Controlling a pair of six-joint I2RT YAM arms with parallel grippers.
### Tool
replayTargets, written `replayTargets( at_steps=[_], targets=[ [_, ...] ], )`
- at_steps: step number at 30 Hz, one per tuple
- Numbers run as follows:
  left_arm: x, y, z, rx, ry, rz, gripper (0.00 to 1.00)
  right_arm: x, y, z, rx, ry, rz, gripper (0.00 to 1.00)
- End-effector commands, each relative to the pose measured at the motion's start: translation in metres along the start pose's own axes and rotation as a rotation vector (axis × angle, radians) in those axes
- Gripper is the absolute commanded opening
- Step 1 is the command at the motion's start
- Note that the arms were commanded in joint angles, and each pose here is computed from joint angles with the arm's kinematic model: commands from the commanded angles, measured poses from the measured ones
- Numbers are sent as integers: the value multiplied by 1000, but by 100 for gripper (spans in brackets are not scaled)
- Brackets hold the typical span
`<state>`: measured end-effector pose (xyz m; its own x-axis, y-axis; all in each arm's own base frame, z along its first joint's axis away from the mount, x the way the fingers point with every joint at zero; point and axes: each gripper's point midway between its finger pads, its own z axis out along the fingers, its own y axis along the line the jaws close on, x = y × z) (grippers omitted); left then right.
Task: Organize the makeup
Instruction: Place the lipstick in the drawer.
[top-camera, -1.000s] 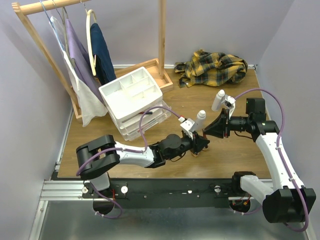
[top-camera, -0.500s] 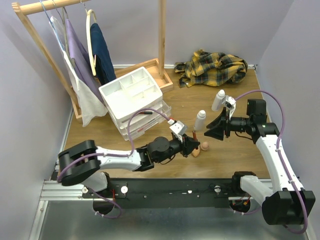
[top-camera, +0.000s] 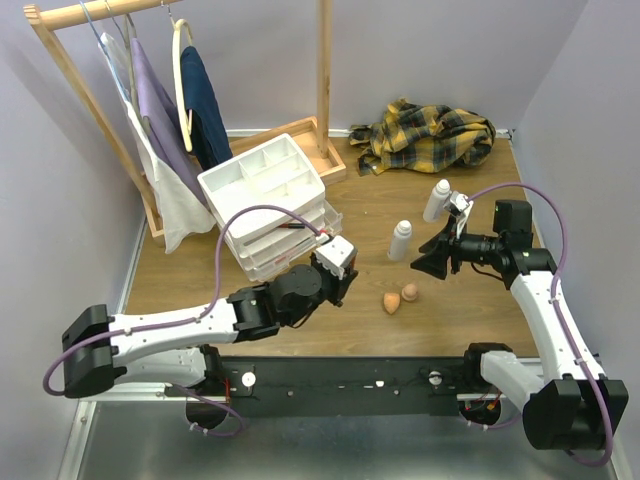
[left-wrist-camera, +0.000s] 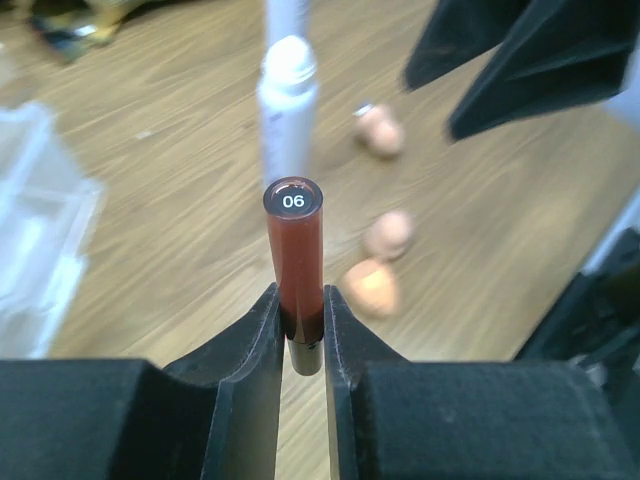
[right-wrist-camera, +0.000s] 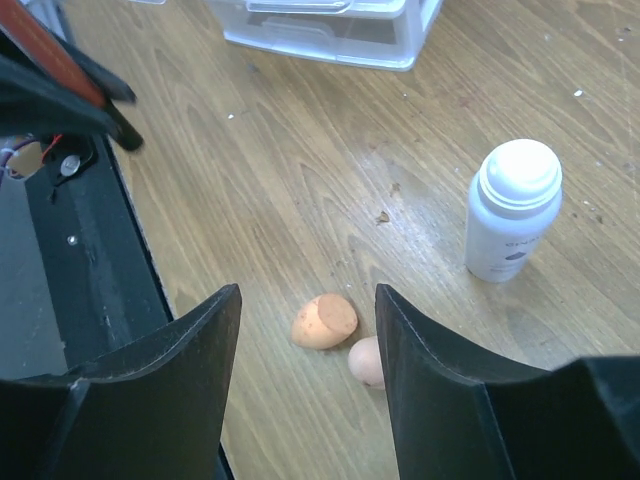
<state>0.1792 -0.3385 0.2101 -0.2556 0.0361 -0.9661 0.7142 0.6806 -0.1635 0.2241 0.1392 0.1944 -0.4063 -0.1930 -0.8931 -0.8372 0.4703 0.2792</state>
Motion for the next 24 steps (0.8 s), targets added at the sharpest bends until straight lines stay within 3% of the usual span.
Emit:
replayTargets(
  at_steps=[1,11,24],
  targets=[
    [-4,52,-33,-218,105,171,0,2,-11,-2,49,7,-24,64],
    [-53,99,-73,-431,97,245,0,2,-12,-3,56,4,-27,64],
    [-69,164,-82,-754,144,337,0,1,-8,-4,47,-1,-35,64]
  ],
)
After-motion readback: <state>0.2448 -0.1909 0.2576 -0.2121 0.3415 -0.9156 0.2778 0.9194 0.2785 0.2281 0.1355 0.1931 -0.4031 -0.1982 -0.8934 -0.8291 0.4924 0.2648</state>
